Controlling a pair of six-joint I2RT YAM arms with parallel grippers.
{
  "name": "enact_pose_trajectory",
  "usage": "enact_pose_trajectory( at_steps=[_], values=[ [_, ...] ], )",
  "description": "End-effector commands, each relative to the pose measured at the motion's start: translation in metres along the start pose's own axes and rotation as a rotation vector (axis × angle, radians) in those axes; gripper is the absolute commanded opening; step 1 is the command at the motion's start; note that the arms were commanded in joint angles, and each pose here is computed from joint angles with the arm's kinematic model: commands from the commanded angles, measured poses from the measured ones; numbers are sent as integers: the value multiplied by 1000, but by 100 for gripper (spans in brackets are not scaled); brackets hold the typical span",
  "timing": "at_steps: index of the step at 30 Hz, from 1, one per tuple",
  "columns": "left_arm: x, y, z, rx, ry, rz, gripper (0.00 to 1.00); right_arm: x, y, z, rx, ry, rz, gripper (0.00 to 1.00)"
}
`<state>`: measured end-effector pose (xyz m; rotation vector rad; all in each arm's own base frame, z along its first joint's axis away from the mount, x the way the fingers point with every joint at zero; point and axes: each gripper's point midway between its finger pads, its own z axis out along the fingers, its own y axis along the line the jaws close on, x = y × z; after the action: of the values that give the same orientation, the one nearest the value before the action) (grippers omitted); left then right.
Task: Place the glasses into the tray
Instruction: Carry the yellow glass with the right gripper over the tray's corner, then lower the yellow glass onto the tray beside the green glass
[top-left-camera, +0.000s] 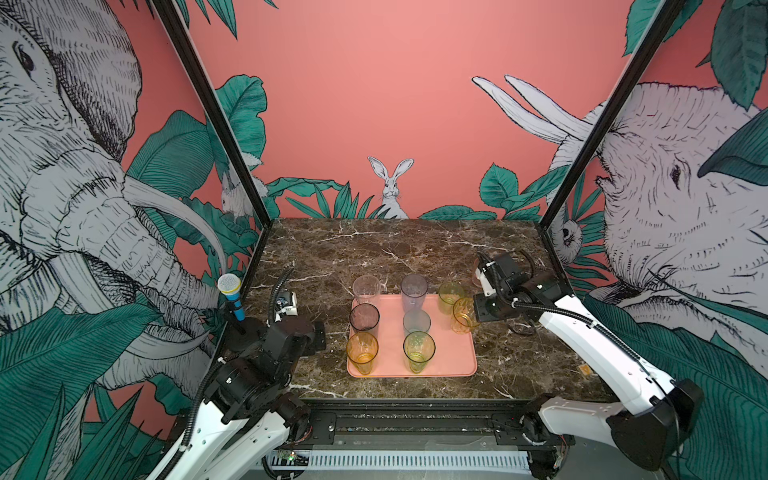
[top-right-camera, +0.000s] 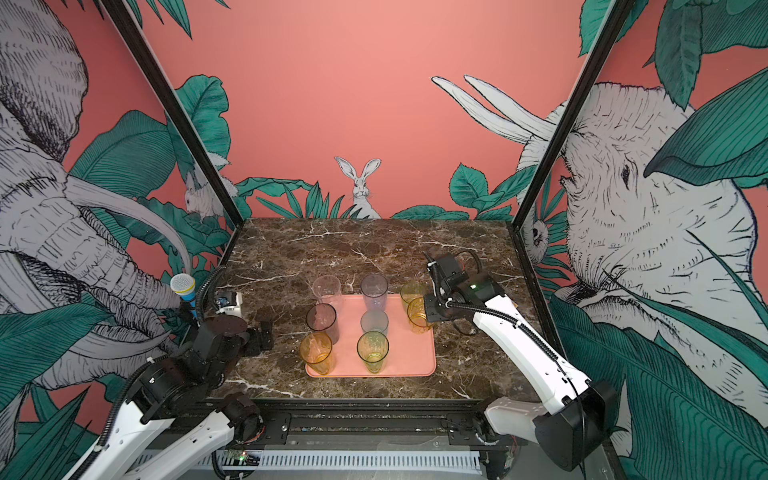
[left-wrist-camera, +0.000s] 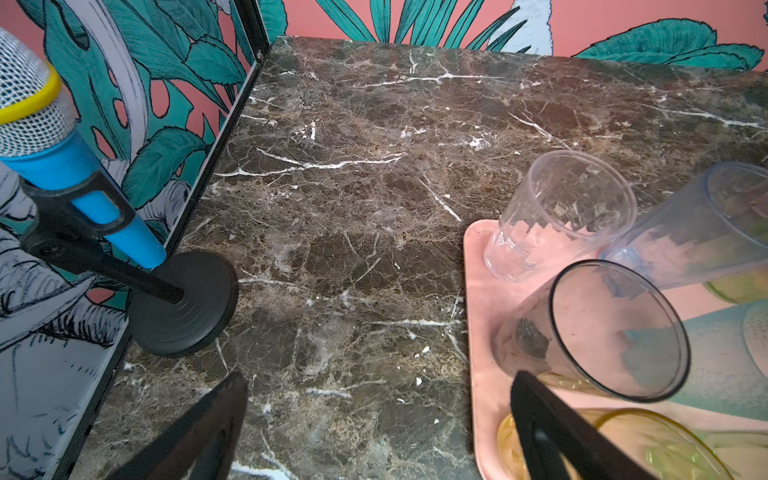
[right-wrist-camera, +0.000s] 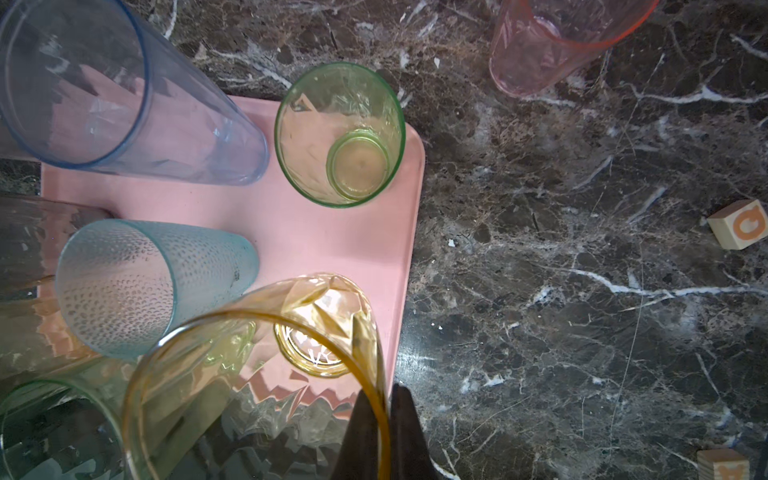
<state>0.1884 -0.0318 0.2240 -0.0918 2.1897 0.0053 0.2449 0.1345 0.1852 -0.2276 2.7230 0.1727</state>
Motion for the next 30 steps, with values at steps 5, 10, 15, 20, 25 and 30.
enact_pose_trajectory(
  at_steps=[5, 10, 15, 20, 25, 30],
  values=[
    [2, 1, 4, -13, 6, 7, 99, 3, 6, 13, -14, -45, 20, 0],
    [2, 1, 3, -11, 4, 4, 99, 8, 5, 32, -4, -34, 17, 0],
    [2, 1, 2, -10, 3, 2, 99, 11, 5, 47, 5, -18, 18, 0],
    [2, 1, 2, -7, 1, -1, 99, 14, 3, 59, 21, 2, 17, 0],
    [2, 1, 2, -7, 2, 0, 99, 15, 2, 65, 31, 9, 16, 0],
    [3, 1, 3, -8, 4, -1, 99, 18, 1, 72, 37, 19, 18, 0]
  ],
)
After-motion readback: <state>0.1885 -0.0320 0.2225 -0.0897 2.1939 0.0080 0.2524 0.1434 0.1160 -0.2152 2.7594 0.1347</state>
